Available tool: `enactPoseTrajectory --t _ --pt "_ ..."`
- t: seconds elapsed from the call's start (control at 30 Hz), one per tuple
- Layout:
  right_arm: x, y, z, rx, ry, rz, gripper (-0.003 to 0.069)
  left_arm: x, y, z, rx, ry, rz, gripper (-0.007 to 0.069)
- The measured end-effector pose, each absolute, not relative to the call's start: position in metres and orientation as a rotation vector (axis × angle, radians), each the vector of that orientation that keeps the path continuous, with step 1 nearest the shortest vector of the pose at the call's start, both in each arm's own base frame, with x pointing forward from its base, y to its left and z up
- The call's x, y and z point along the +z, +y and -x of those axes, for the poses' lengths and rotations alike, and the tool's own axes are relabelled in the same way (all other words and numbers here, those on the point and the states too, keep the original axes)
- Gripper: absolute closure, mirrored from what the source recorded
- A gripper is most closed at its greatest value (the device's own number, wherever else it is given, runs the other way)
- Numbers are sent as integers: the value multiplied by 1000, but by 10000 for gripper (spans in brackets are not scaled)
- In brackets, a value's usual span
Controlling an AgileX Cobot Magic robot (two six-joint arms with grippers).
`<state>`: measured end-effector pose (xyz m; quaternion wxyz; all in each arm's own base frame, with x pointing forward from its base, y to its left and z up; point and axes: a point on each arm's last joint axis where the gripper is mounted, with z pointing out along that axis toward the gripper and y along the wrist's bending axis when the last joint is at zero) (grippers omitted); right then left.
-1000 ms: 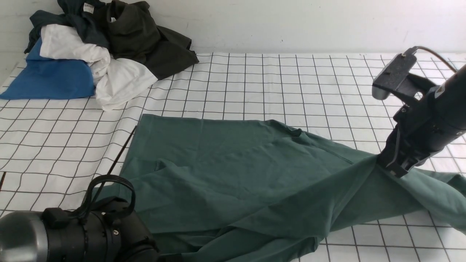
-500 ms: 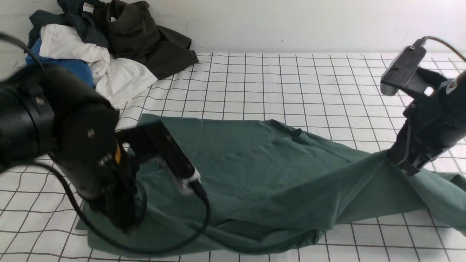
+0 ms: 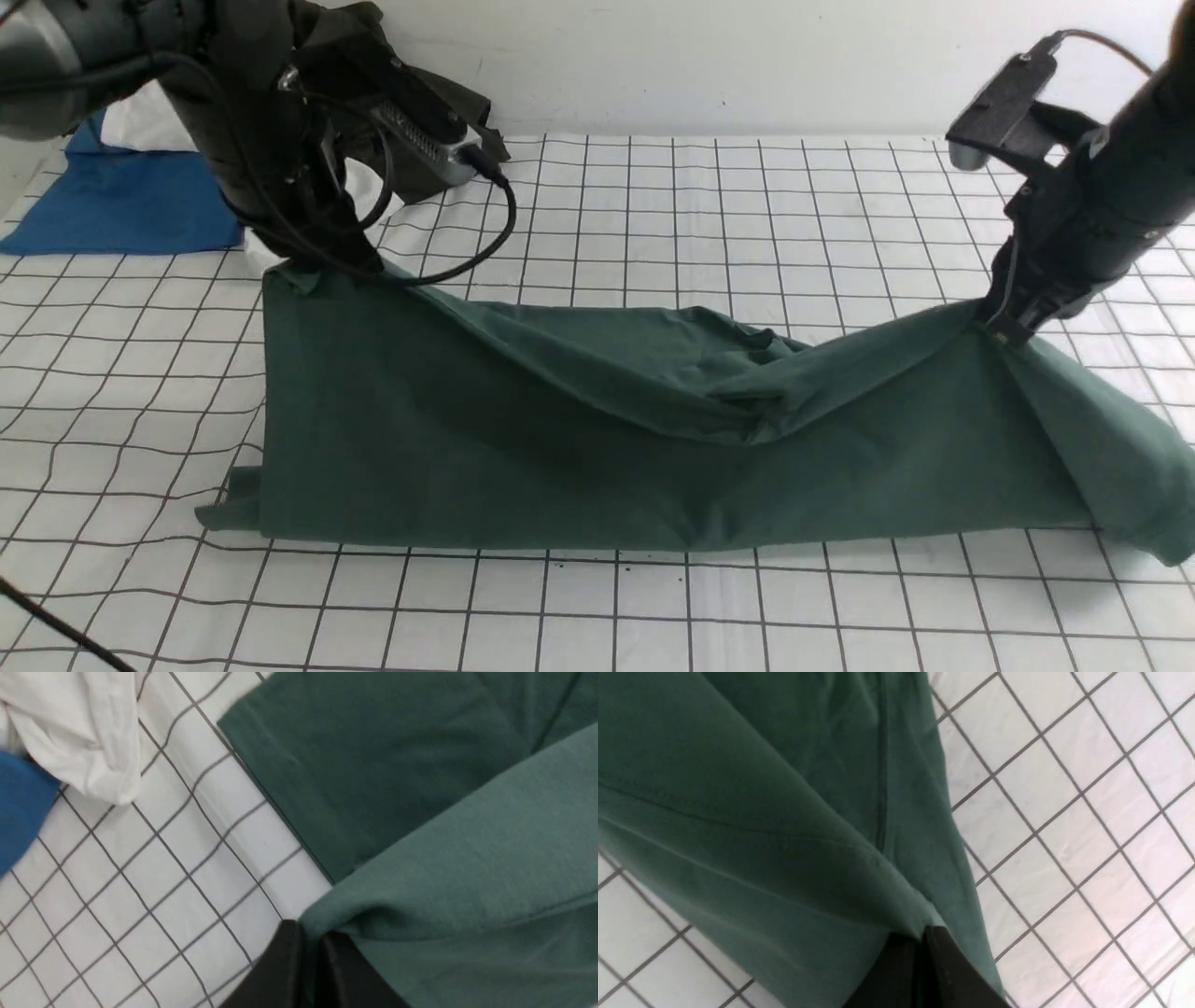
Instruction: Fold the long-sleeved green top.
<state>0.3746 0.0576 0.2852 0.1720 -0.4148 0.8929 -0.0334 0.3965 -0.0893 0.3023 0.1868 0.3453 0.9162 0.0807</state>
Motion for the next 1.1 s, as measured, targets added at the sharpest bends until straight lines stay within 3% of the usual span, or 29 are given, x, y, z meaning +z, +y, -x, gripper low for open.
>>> enactPoseTrajectory --t 0.17,0.57,0.7,0.77,0.87,0.9,0.97,1.1 --pt "271 45 -404 -78 2600 1116 659 288 -76 -429 181 2613 -885 609" --pt "215 35 -453 -34 2669 1033 659 212 -67 -474 121 2666 -868 609" --pt "203 30 -464 -48 2646 936 632 202 -65 -483 152 2642 -802 600" --pt "199 26 -470 -72 2627 881 585 201 -62 -486 174 2627 -757 579" --pt "202 17 -477 -91 2606 739 470 202 -54 -490 199 2623 -661 489" --pt "202 17 -477 -90 2609 729 463 202 -54 -490 200 2623 -662 482" --pt "212 14 -481 -79 2619 583 379 207 -48 -492 206 2630 -557 386" --pt "235 25 -476 -6 2645 515 317 228 -45 -491 199 2658 -427 243"
